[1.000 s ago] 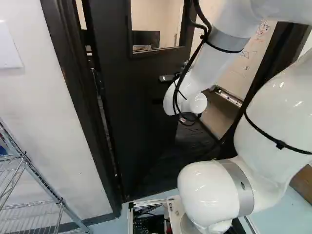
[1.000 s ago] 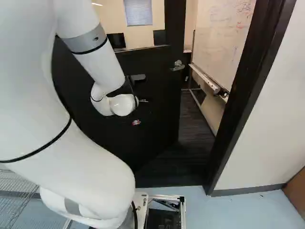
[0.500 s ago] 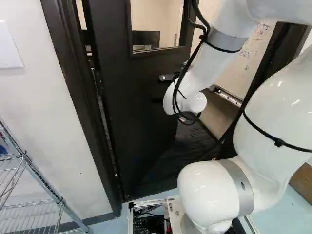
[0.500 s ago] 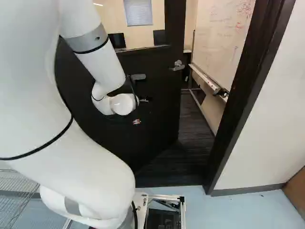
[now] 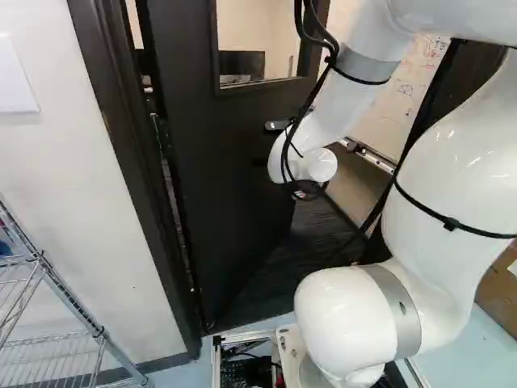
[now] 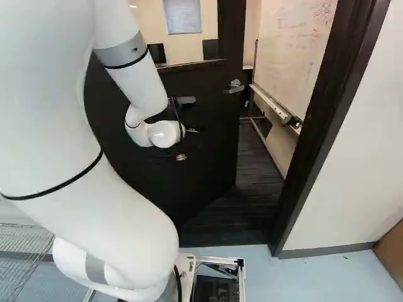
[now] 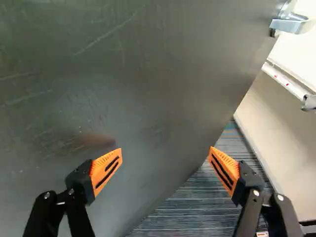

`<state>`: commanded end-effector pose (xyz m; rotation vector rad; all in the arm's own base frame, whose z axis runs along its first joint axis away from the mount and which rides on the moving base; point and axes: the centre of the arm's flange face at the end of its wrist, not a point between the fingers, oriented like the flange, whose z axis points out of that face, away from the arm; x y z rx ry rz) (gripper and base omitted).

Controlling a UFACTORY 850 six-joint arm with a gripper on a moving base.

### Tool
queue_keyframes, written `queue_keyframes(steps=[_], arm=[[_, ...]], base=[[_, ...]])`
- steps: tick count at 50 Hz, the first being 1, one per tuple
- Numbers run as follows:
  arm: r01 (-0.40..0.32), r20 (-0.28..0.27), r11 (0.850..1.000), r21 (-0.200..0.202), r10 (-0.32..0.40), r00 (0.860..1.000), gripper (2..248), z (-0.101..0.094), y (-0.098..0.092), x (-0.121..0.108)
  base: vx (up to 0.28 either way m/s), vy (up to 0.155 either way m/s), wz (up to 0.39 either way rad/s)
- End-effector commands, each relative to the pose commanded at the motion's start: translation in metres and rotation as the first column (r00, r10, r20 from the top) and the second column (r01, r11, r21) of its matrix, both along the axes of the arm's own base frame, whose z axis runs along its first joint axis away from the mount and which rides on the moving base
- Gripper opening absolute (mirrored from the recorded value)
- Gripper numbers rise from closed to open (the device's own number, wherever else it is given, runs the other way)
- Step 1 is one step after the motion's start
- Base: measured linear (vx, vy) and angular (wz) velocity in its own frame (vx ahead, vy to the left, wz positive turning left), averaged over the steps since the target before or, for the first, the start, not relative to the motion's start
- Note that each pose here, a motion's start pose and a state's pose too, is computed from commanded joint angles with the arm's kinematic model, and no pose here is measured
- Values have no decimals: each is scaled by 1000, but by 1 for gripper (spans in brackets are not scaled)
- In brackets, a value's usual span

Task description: Open the door and move inside

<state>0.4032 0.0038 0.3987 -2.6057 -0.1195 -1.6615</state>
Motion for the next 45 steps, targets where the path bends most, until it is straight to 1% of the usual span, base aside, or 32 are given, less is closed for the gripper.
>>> queue_keyframes(steps=[13,45], arm=[[5,1,1000,8,-5,1000,247,0,3,9],[-40,6,999,8,40,999,247,0,24,44]], base=[[0,0,0],[0,0,0]])
